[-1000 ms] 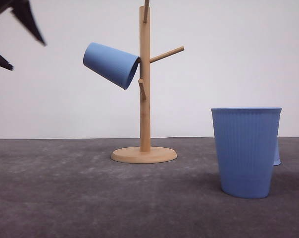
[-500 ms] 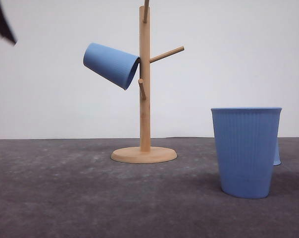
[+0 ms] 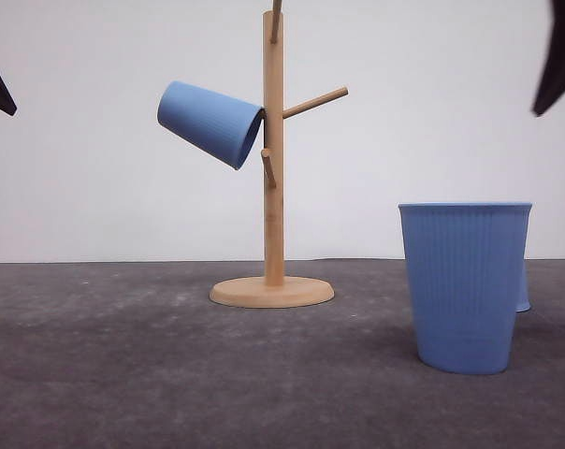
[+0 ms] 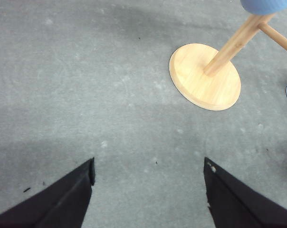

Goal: Place three cups

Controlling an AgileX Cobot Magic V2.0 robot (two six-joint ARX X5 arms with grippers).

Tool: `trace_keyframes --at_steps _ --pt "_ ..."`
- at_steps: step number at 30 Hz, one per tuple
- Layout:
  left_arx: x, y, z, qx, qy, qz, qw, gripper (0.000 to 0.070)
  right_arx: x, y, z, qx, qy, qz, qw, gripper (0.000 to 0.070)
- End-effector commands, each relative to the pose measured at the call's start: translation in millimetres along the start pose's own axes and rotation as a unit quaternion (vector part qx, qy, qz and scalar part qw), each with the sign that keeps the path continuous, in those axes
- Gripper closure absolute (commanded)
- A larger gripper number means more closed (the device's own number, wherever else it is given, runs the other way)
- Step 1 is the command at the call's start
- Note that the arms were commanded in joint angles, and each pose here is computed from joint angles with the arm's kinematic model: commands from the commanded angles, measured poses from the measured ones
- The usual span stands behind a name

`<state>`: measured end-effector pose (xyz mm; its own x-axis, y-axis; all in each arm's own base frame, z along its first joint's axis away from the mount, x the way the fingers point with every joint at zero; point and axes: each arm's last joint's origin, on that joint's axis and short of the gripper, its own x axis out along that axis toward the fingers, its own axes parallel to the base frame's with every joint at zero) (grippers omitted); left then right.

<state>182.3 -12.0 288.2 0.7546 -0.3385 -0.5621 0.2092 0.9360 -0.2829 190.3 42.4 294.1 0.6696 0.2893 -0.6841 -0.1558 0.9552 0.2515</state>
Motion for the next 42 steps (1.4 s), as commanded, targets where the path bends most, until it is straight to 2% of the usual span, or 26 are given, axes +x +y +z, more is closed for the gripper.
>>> trace_keyframes --at_steps 1,6,13,20,25,27,35,39,42 --pt "0.4 -0.3 2.7 -0.005 -0.004 0.0 1.0 0.0269 10.6 1.4 13.7 0.001 0.009 -0.007 1.0 0.0105" --pt "0.4 -0.2 2.6 -0.005 -0.004 0.0 1.0 0.0269 40.4 2.0 43.4 -0.014 0.018 -0.026 0.999 0.0002" --pt "0.4 -0.3 2.6 -0.006 -0.004 0.0 1.0 0.0269 83.8 -2.8 67.3 -0.028 0.023 -0.046 0.998 0.0" --pt "0.4 -0.3 2.6 -0.008 -0.004 0.0 1.0 0.0269 132.0 -13.4 65.0 -0.035 0.043 -0.066 0.996 0.0" --pt "0.4 -0.2 2.6 -0.011 -0.004 0.0 1.0 0.027 154.1 -18.6 62.9 -0.034 0.043 -0.07 0.996 0.0002" --pt "0.4 -0.2 2.5 -0.011 -0.004 0.0 1.0 0.0269 157.9 -19.8 62.2 -0.035 0.043 -0.076 0.996 0.0022" --pt "0.4 -0.2 2.5 -0.015 -0.003 0.0 1.0 0.0269 159.6 -20.2 61.4 -0.034 0.046 -0.077 0.995 0.0258" --pt "0.4 -0.2 2.5 -0.016 -0.003 0.0 1.0 0.0269 159.5 -20.4 60.4 -0.036 0.051 -0.078 0.995 0.0318" --pt "0.4 -0.2 2.5 -0.016 -0.003 0.0 1.0 0.0269 159.4 -20.4 60.6 -0.036 0.05 -0.078 0.995 0.0319"
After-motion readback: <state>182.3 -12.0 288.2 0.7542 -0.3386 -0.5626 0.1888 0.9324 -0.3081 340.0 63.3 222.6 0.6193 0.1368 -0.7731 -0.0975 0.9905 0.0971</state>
